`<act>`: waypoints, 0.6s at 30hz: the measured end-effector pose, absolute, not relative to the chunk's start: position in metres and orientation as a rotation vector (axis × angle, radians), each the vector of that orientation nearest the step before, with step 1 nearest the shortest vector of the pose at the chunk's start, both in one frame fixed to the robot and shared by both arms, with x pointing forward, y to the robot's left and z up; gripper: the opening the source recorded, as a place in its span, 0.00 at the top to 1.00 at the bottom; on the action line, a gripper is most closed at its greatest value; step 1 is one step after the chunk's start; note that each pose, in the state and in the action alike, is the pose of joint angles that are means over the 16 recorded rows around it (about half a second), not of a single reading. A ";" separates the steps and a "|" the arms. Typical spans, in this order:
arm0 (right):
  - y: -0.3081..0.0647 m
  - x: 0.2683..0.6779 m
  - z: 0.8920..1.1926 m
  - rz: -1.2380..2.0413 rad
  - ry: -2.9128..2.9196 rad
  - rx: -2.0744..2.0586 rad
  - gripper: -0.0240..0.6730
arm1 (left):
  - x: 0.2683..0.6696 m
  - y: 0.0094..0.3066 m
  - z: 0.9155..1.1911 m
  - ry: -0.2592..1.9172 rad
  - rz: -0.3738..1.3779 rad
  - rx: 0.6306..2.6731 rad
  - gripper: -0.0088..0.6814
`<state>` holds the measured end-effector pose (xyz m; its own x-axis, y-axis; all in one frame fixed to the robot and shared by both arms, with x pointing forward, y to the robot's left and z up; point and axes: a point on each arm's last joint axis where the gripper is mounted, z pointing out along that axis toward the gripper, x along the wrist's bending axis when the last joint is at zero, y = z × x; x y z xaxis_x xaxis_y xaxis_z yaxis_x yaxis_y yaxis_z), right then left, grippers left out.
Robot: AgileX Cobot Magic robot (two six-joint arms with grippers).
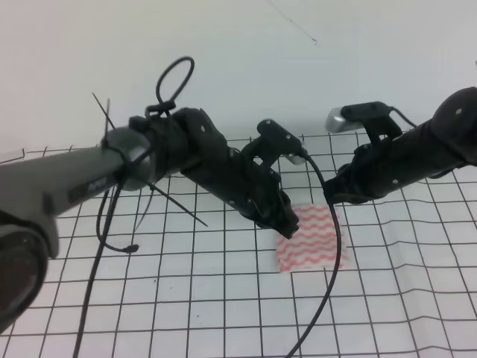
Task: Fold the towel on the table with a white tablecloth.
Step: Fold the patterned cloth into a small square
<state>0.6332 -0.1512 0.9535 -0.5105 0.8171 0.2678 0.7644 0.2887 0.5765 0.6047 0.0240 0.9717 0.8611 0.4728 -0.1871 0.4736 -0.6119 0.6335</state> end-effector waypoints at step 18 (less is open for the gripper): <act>-0.157 0.636 0.926 0.923 2.588 1.528 0.96 | 0.635 0.024 0.945 0.703 -0.025 2.304 0.99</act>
